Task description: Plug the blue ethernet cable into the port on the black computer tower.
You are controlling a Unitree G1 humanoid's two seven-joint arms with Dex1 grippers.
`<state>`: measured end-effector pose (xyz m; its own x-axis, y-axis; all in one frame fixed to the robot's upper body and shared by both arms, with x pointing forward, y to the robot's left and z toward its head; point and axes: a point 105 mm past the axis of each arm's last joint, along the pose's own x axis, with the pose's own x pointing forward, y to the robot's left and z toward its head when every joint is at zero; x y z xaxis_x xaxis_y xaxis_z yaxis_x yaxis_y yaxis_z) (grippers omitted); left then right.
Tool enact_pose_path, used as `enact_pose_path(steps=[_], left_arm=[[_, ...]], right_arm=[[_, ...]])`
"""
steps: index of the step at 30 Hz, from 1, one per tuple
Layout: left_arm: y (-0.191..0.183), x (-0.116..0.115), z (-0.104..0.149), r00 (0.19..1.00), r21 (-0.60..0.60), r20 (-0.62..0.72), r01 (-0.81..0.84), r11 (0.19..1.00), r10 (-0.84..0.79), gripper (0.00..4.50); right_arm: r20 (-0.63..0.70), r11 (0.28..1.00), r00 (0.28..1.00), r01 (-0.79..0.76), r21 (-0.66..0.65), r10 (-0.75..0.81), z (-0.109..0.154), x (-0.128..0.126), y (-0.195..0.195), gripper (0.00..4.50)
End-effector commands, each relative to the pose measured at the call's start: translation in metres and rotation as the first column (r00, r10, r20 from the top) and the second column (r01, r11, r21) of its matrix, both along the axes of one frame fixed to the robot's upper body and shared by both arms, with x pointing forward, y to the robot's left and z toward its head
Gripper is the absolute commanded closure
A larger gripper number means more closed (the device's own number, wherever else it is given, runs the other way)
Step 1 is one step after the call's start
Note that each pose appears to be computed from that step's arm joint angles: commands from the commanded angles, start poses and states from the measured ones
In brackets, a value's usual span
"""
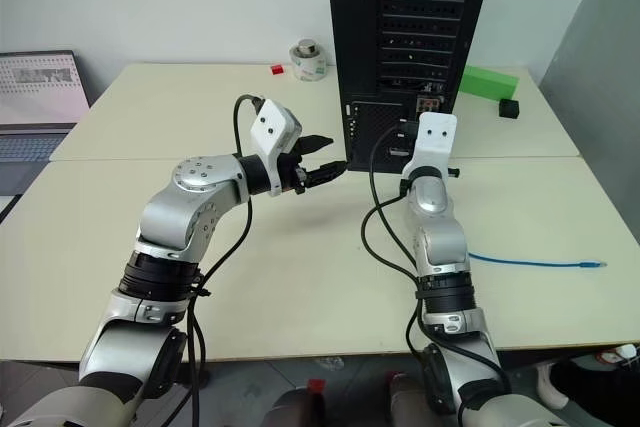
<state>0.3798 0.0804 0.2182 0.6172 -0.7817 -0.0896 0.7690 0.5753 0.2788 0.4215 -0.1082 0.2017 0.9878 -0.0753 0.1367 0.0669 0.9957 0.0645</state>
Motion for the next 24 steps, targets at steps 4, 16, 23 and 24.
enact_pose_path(steps=[4, 16, 23, 24], left_arm=[[-0.0017, -0.0055, 0.0162, 0.997, 0.002, 0.074, 0.016, 1.000, -0.016, 1.37], [-0.0014, -0.0055, 0.0166, 0.997, 0.005, 0.076, 0.017, 1.000, -0.017, 1.37], [-0.0022, -0.0057, 0.0165, 0.997, 0.008, 0.078, 0.020, 1.000, -0.020, 1.37], [-0.0022, -0.0056, 0.0165, 0.997, 0.008, 0.079, 0.019, 1.000, -0.020, 1.37]], right_arm=[[0.072, 1.000, 0.997, 0.014, 0.004, -0.014, 0.0187, 0.0011, -0.0024, 4.50], [0.091, 0.999, 0.995, 0.040, 0.033, -0.042, 0.0246, 0.0010, -0.0052, 4.50], [0.089, 0.998, 0.995, 0.053, 0.025, -0.055, 0.0218, -0.0015, -0.0045, 4.50], [0.092, 0.998, 0.994, 0.057, 0.025, -0.059, 0.0219, -0.0023, -0.0039, 4.50]])
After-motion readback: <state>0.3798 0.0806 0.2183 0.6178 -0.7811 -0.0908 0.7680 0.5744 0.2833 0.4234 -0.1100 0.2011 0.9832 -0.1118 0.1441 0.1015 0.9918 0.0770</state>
